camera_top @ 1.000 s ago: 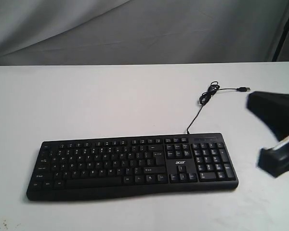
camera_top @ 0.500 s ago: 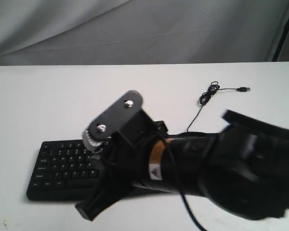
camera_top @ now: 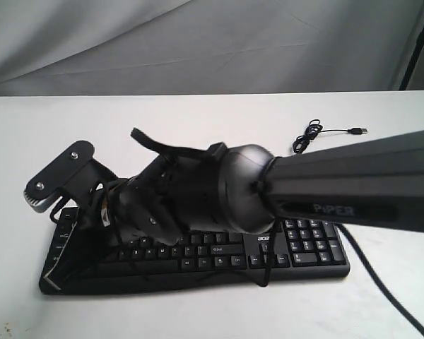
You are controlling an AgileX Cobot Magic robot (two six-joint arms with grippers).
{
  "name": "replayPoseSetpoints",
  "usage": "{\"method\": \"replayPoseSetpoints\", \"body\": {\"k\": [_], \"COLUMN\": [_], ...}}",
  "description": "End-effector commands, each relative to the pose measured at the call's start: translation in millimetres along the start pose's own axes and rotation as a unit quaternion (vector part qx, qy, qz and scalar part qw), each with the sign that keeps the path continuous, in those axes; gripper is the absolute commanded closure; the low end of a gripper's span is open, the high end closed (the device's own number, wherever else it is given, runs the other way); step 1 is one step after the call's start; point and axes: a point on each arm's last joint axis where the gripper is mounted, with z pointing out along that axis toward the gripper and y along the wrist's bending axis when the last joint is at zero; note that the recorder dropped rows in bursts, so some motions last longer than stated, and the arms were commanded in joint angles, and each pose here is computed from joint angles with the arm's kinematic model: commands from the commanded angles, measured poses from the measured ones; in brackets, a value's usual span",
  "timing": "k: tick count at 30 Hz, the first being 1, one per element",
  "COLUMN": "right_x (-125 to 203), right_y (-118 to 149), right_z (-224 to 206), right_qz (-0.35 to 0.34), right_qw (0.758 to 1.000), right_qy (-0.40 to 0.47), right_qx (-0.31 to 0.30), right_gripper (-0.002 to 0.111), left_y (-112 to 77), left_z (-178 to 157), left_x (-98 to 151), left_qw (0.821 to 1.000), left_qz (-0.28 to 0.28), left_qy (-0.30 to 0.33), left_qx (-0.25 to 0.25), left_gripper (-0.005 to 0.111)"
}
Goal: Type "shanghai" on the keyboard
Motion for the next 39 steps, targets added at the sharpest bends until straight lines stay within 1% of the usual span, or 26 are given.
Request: {"method": "replayPoseSetpoints", "body": {"k": [1, 7, 12, 19, 31, 39], "right_x": [3.7, 3.4, 7.6, 14.0, 14.0, 14.9], "right_y": [1.9, 2.0, -4.4, -4.7, -5.7, -5.7], "right_z": [16.4, 23.2, 28.7, 39.7, 40.3, 40.4], "right_qz": [-0.011, -0.012, -0.006, -0.01, -0.011, -0.048], "right_qw": [1.0, 0.999, 0.999, 0.999, 0.999, 0.998], "right_qy": [-0.019, -0.042, -0.038, -0.039, -0.035, -0.029], "right_qx": [0.001, 0.002, 0.006, 0.007, 0.007, 0.008], "right_gripper": [0.108, 0.108, 0.108, 0.108, 0.108, 0.108], "left_y": [-0.2, -0.2, -0.2, -0.2, -0.2, -0.2], "left_z": [0.1, 0.1, 0.1, 0.1, 0.1, 0.1], "left_x": [1.0, 1.0, 1.0, 1.0, 1.0, 1.0], "left_qw": [1.0, 1.0, 1.0, 1.0, 1.0, 1.0], "left_qz": [-0.001, -0.001, -0.001, -0.001, -0.001, -0.001], "left_qy": [-0.001, -0.001, -0.001, -0.001, -0.001, -0.001], "left_qx": [0.002, 0.002, 0.002, 0.002, 0.002, 0.002], "left_gripper": [0.107, 0.107, 0.107, 0.107, 0.107, 0.107]}}
